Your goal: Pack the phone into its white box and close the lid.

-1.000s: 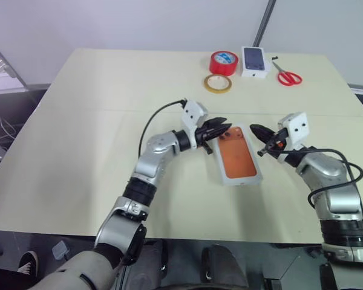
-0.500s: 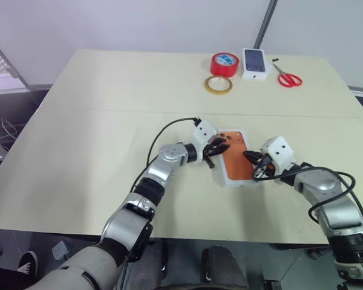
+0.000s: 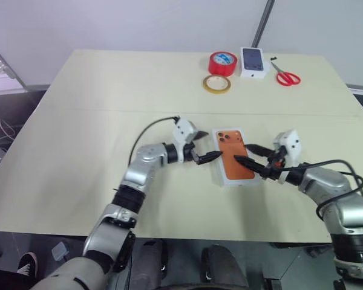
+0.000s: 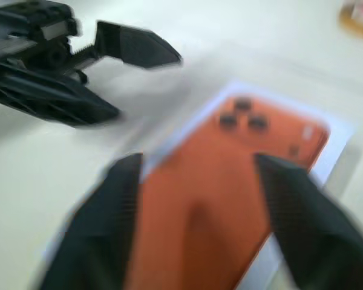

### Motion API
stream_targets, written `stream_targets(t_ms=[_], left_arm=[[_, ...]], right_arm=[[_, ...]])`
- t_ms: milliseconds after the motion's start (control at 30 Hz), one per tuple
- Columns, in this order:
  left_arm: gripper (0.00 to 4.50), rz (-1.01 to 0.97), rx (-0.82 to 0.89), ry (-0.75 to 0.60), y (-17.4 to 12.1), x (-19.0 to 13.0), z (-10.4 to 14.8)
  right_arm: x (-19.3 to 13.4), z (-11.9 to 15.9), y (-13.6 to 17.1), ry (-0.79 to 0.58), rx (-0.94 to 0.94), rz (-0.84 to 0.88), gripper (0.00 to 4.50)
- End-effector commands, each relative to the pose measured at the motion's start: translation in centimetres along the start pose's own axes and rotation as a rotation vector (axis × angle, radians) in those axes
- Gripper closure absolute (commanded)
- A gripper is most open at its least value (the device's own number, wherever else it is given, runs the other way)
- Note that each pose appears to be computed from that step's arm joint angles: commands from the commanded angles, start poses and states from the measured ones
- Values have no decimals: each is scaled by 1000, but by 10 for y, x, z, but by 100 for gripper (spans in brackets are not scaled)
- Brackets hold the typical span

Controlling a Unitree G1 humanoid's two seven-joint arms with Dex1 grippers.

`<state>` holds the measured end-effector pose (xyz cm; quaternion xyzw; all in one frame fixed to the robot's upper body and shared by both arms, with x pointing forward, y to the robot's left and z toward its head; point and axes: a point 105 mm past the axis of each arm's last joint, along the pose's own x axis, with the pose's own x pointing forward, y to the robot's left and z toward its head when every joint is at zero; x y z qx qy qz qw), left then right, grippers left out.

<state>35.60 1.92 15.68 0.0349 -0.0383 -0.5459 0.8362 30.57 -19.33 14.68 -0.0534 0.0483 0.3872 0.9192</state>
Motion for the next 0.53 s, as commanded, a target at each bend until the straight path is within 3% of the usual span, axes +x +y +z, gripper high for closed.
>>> stream_targets(t_ms=[33,267,400,533], left_arm=[[0,54,54,-26,13,-45,22],[0,182,7,124,25,-134,-4],[0,271,-41,168,29,-169,-13],[0,315,-28,211,31,-183,-17]], right_arm=[[-15,16,-2,-18,-142,13,4],[-45,13,-6,38,-206,40,4],[-61,8,-21,73,-192,2,4],[-68,4,-33,88,-198,-32,4]])
